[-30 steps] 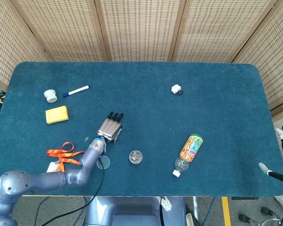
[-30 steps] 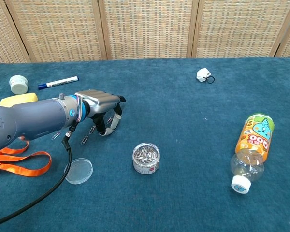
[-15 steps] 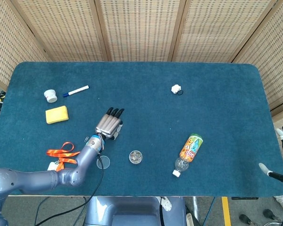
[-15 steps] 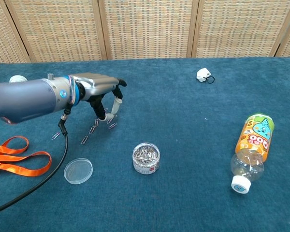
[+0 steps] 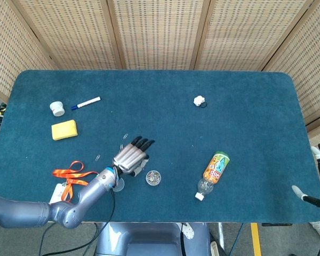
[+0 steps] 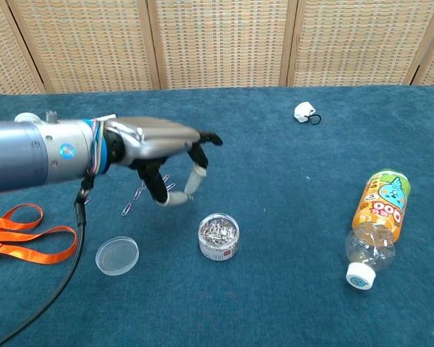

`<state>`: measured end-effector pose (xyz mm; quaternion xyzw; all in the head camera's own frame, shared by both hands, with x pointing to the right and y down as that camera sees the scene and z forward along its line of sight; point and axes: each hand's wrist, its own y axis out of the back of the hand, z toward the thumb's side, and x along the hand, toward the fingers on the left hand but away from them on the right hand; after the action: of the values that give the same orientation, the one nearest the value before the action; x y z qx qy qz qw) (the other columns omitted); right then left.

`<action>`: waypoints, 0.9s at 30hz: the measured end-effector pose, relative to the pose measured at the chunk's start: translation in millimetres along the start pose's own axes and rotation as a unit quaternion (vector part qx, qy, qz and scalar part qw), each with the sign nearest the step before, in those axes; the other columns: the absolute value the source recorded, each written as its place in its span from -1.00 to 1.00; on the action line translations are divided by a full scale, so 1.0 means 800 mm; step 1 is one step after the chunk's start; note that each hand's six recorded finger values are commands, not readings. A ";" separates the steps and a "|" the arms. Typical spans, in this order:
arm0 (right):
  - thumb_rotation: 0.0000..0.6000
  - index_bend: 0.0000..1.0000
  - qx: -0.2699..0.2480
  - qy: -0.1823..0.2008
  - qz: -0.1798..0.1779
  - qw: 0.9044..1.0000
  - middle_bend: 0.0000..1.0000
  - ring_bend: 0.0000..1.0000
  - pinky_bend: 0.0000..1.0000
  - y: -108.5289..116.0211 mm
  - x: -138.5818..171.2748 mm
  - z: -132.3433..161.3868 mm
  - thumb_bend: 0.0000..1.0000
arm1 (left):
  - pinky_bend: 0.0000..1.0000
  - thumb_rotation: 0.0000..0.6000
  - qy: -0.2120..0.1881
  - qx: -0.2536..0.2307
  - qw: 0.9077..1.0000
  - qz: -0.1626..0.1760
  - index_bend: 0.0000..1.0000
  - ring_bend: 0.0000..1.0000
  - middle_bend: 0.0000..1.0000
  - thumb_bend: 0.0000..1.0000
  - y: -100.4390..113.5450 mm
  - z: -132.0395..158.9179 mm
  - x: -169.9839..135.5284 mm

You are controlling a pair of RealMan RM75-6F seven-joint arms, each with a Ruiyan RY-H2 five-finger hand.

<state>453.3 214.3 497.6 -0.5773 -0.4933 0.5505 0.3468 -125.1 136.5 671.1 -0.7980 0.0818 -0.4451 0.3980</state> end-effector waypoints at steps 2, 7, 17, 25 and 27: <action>1.00 -1.00 0.001 0.000 -0.001 1.000 -1.00 -1.00 -1.00 0.000 0.000 0.000 -1.00 | -1.00 1.00 -0.006 0.005 1.000 -0.004 0.36 -1.00 -1.00 -0.13 -0.004 0.007 0.000; 1.00 -1.00 0.000 -0.002 0.000 1.000 -1.00 -1.00 -1.00 0.000 0.000 -0.002 -1.00 | -1.00 1.00 -0.013 0.000 1.000 -0.012 0.36 -1.00 -1.00 -0.13 -0.014 0.023 0.005; 1.00 -1.00 -0.004 -0.002 -0.001 1.000 -1.00 -1.00 -1.00 0.003 0.000 -0.003 -1.00 | -1.00 1.00 -0.017 -0.009 1.000 -0.013 -0.49 -1.00 -1.00 -0.22 -0.017 0.037 0.014; 1.00 -1.00 -0.006 0.001 -0.002 1.000 -1.00 -1.00 -1.00 0.004 0.001 -0.002 -1.00 | -1.00 1.00 -0.024 -0.031 0.999 -0.022 -1.00 -1.00 -1.00 -0.52 -0.012 0.038 0.011; 1.00 -1.00 -0.006 0.002 -0.002 1.000 -1.00 -1.00 -1.00 0.003 0.001 -0.002 -1.00 | -1.00 1.00 -0.027 -0.033 0.999 -0.016 -1.00 -1.00 -1.00 -0.53 -0.006 0.038 0.009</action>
<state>455.2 214.5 495.2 -0.5795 -0.4972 0.5460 0.3448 -98.3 153.6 670.4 -0.8240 0.0730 -0.4264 0.3660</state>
